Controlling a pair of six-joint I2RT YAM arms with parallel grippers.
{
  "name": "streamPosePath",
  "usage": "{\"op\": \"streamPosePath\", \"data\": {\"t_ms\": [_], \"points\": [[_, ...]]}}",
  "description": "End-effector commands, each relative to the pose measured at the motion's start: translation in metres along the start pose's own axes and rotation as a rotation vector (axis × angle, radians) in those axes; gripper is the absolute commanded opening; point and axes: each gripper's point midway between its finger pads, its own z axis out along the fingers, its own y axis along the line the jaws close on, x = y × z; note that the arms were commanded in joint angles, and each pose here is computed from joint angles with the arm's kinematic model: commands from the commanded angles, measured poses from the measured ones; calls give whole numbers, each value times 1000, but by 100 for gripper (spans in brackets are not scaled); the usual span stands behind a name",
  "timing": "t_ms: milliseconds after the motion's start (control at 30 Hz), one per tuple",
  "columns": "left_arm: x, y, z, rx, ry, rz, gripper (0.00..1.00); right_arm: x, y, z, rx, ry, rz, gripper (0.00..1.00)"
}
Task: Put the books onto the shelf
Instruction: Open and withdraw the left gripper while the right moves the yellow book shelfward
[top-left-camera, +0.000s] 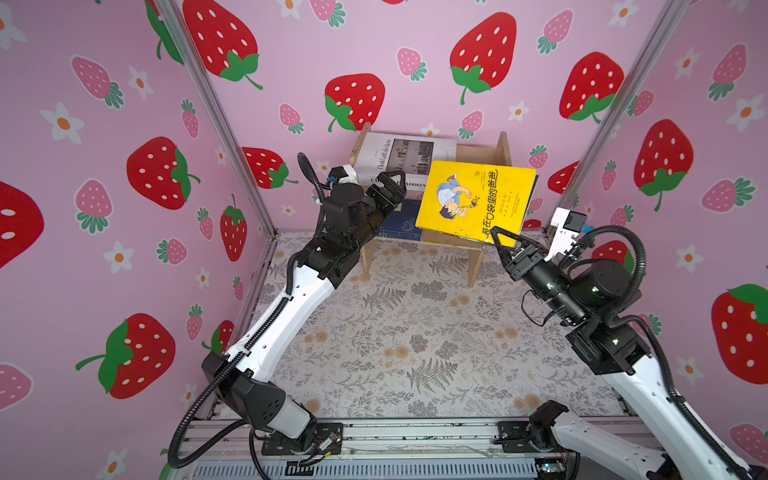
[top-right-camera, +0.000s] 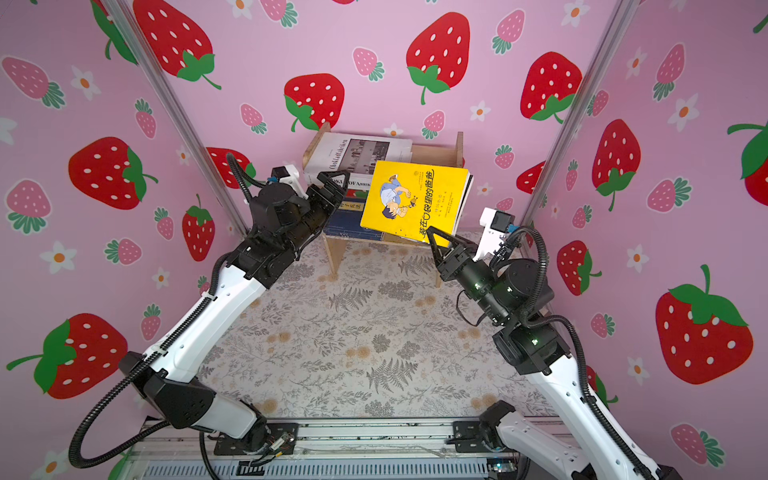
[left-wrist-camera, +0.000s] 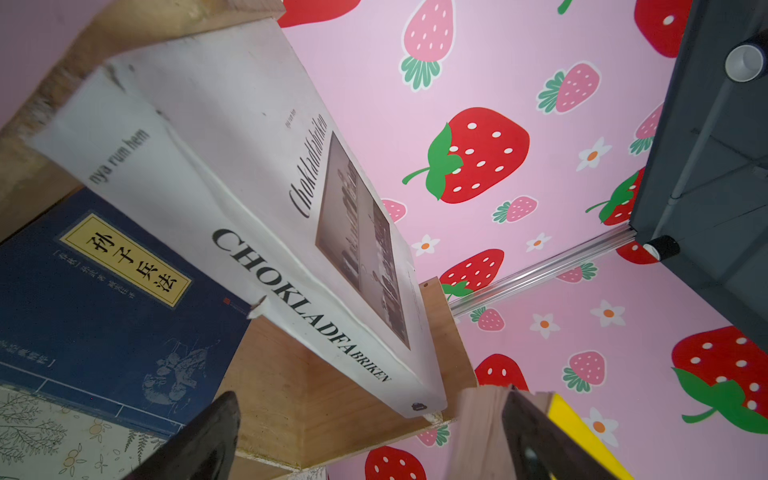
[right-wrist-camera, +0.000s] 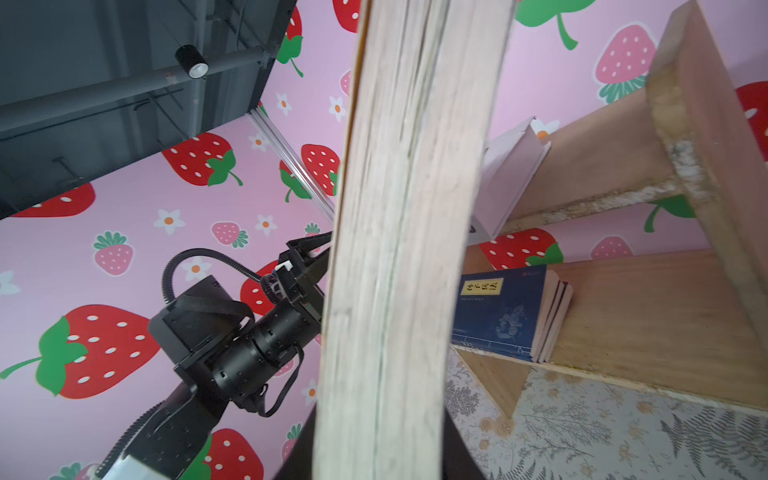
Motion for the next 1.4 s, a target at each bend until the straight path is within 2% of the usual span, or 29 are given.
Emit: {"op": "streamPosePath", "data": {"t_ms": [0, 333, 400, 767, 900, 1167, 1367], "points": [[-11, -19, 2, 78, -22, 3, 99, -72, 68, -31, -232, -238, -17, 0], [-22, -29, 16, 133, -47, -18, 99, -83, 70, -19, -226, -289, -68, 0], [-25, -27, 19, 136, -57, -23, 99, -78, 61, -4, -198, -274, -80, 0], [-31, -24, 39, 174, -56, -73, 98, -75, 23, 14, -30, -328, -158, 0], [-30, -20, 44, 168, -51, -79, 98, -75, 21, 21, -22, -340, -196, 0], [-32, -18, 38, 175, -62, -89, 98, -73, 9, 30, 36, -345, -254, 0], [-43, -14, 17, 187, -98, -99, 99, -71, 0, 34, 75, -347, -281, 0]]}}
